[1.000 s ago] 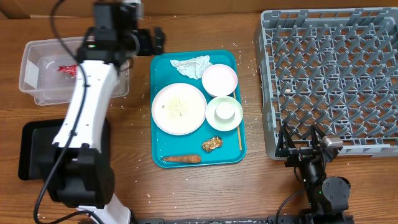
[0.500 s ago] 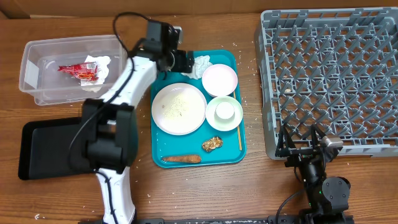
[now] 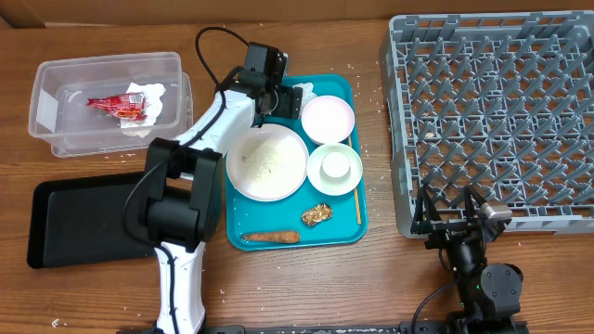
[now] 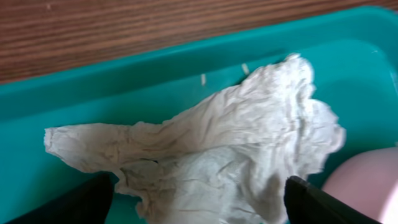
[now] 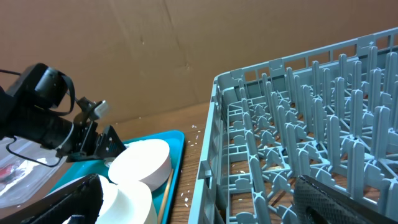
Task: Sort waste into correct bins and load items into the dishwasher
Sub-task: 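Return the left gripper to the tray and grasp the remaining tissue, then carry the tissue to the clear bin and release it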
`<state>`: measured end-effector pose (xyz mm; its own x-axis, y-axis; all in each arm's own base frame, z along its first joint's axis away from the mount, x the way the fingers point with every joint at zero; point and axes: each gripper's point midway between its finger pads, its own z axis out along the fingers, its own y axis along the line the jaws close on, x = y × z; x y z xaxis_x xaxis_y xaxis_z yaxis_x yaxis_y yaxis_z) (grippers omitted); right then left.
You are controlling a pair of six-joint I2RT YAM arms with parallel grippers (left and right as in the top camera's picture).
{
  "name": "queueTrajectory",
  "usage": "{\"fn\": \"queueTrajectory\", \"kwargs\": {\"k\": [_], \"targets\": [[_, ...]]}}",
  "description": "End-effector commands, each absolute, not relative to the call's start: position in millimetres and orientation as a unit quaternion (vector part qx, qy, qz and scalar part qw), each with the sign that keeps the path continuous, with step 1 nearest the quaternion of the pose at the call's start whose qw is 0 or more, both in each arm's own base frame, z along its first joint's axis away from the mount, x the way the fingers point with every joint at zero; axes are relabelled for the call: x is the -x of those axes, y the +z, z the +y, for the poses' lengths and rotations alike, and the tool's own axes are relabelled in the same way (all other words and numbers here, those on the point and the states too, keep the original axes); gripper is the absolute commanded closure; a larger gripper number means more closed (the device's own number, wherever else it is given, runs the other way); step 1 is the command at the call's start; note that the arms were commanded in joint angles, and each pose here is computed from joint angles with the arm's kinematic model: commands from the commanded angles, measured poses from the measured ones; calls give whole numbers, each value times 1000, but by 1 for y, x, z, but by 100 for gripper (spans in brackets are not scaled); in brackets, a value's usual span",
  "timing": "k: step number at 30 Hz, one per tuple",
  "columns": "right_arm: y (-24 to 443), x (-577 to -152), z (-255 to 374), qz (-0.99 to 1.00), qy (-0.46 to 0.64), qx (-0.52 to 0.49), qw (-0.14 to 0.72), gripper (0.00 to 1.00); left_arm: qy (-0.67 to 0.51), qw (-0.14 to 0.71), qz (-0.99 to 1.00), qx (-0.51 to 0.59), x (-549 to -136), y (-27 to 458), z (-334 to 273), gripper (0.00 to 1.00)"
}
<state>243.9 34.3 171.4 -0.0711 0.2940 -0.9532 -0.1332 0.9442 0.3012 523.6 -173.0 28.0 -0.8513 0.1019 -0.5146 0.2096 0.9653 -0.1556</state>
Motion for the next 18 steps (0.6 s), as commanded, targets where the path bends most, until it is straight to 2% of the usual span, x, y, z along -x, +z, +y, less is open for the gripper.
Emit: {"fn": "queueTrajectory", "kwargs": {"k": [1,5,9,10,11,15,17,18], "targets": [[170,-244,33,713,152,-57,682,0,-91,249,962,-73,-523,12,-168,17],[170,-244,33,713,152,-57,682,0,-92,251,961,-73,-523,13,-169,37],[170,-244,33,713,152,-57,682,0,-91,250,961,-73,-523,13,-169,76],[170,-244,33,713,152,-57,682,0,-92,250,961,-73,-523,14,-169,91],[170,-244,33,713,152,-57,682,0,-92,251,961,-73,-523,17,-169,96],[170,-244,33,713,152,-57,682,0,-98,276,954,-70,-529,54,-171,96],[170,-244,33,713,152,-57,682,0,-102,301,946,-69,-534,88,-171,96],[170,-244,33,713,152,-57,682,0,-91,336,936,-51,-540,124,-164,96]]}}
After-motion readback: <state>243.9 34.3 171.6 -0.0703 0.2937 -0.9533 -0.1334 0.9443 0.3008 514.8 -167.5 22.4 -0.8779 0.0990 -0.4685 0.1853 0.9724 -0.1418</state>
